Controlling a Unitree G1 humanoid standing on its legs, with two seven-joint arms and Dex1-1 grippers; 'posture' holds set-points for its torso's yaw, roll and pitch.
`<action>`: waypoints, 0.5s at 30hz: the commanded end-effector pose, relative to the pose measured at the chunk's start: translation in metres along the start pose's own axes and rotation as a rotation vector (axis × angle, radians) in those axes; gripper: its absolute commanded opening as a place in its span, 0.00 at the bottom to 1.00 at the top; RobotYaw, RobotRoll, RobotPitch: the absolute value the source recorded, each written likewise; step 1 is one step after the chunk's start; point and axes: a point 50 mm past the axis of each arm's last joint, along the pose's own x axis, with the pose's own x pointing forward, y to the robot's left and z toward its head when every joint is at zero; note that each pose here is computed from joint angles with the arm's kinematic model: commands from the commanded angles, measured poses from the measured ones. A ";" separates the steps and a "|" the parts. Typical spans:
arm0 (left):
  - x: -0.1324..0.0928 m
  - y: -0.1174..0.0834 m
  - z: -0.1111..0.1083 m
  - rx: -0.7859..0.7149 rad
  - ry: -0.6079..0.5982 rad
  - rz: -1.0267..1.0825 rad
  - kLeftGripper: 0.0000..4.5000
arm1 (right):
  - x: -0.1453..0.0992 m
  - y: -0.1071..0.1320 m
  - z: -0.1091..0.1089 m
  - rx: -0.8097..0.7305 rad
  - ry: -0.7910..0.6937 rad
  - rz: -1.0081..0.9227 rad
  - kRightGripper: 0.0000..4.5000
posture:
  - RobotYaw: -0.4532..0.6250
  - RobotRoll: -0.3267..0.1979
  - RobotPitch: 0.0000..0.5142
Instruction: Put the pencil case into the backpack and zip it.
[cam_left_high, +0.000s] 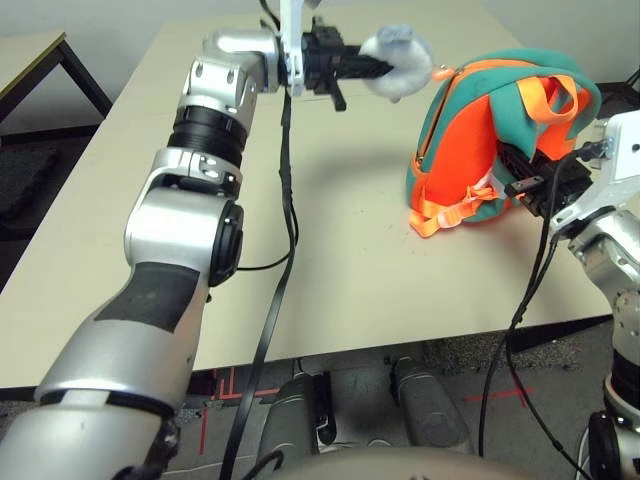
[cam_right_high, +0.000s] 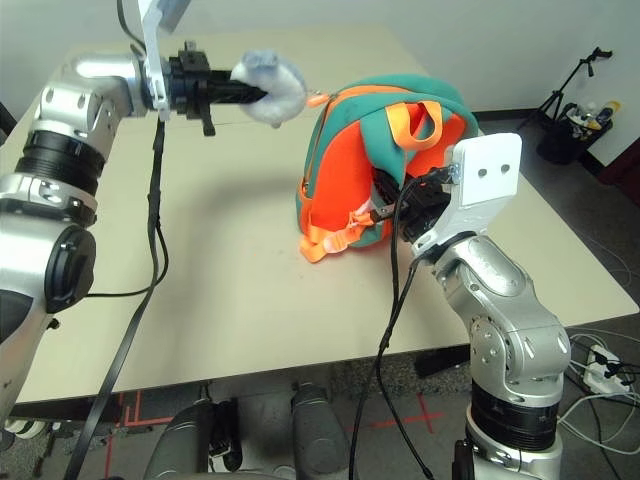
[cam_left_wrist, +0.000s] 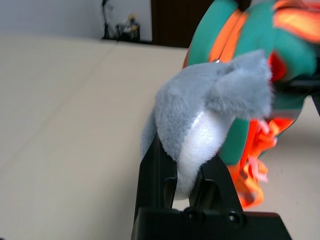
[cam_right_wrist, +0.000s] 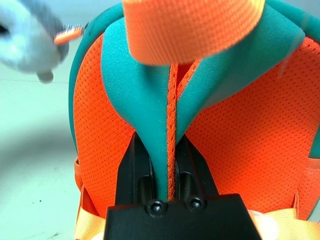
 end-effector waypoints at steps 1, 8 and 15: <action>-0.016 0.009 -0.027 -0.094 0.033 0.112 0.05 | 0.001 0.002 0.000 0.007 -0.011 0.007 0.06 | 0.19 0.62 0.21; -0.008 -0.004 -0.065 -0.219 0.082 0.085 0.05 | 0.000 0.002 0.000 0.012 -0.013 0.001 0.06 | 0.18 0.62 0.22; 0.017 -0.039 -0.121 -0.368 0.174 0.015 0.05 | 0.001 0.002 -0.002 0.020 -0.017 -0.007 0.06 | 0.18 0.62 0.21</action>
